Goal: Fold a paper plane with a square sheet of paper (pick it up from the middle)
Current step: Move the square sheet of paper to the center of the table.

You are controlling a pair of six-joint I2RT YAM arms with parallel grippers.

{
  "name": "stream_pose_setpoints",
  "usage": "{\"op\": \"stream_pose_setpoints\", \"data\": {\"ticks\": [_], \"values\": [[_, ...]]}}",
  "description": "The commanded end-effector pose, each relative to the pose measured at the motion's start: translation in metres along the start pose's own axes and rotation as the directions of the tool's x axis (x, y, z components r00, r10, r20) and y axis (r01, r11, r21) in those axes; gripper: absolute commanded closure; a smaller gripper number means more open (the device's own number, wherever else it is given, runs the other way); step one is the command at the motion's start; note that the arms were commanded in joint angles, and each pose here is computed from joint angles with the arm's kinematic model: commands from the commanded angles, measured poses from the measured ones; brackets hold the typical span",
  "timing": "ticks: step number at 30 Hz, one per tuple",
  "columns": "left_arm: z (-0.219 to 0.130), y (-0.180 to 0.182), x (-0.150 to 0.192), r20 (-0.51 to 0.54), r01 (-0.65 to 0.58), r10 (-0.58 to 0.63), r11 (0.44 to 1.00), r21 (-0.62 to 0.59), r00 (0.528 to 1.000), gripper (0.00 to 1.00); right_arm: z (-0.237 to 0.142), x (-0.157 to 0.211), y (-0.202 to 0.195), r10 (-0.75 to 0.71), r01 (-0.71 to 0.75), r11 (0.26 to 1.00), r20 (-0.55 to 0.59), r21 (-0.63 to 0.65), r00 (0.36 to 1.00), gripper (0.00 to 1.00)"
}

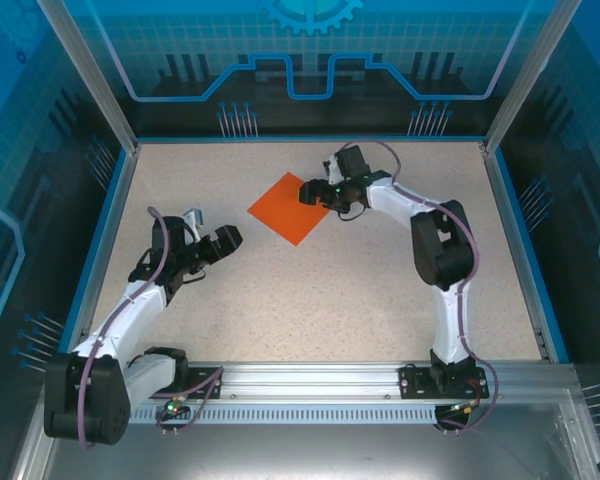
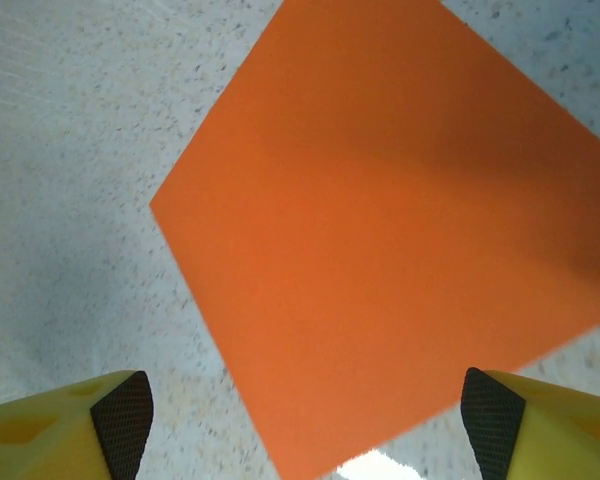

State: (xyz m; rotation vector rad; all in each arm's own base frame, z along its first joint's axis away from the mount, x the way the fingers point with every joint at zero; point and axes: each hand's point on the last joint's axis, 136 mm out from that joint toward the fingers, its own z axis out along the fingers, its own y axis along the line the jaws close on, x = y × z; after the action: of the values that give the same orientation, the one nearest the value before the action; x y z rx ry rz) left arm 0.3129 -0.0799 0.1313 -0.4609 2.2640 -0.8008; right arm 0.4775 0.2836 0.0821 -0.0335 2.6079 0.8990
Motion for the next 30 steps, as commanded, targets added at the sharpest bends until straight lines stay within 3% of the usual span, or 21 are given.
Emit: {"op": "stream_pose_setpoints", "data": {"ticks": [1,11,17,26,30], "values": [[0.000,-0.013,-0.004,0.000,-0.044,0.044,0.998,0.036,0.999,0.02,0.019,0.006,0.004,0.049,-0.050,0.999,-0.085,-0.009,0.995,0.16],[0.004,-0.009,0.008,-0.024,-0.058,0.059,0.997,0.040,0.998,0.02,0.068,-0.015,-0.010,0.119,-0.117,0.993,-0.144,0.024,0.982,0.15],[-0.001,-0.009,0.015,-0.039,-0.058,0.060,0.997,0.041,0.997,0.02,0.081,-0.001,-0.036,0.214,-0.199,0.974,-0.164,0.104,0.963,0.18],[-0.011,-0.010,0.030,-0.072,-0.045,0.049,0.998,0.049,0.996,0.01,0.025,0.040,-0.058,0.290,-0.264,0.922,-0.055,0.284,0.955,0.22],[-0.010,-0.012,0.040,-0.112,-0.030,0.037,0.998,0.062,0.993,0.02,0.002,0.080,-0.062,0.322,-0.299,0.898,-0.016,0.322,0.947,0.23]]}}
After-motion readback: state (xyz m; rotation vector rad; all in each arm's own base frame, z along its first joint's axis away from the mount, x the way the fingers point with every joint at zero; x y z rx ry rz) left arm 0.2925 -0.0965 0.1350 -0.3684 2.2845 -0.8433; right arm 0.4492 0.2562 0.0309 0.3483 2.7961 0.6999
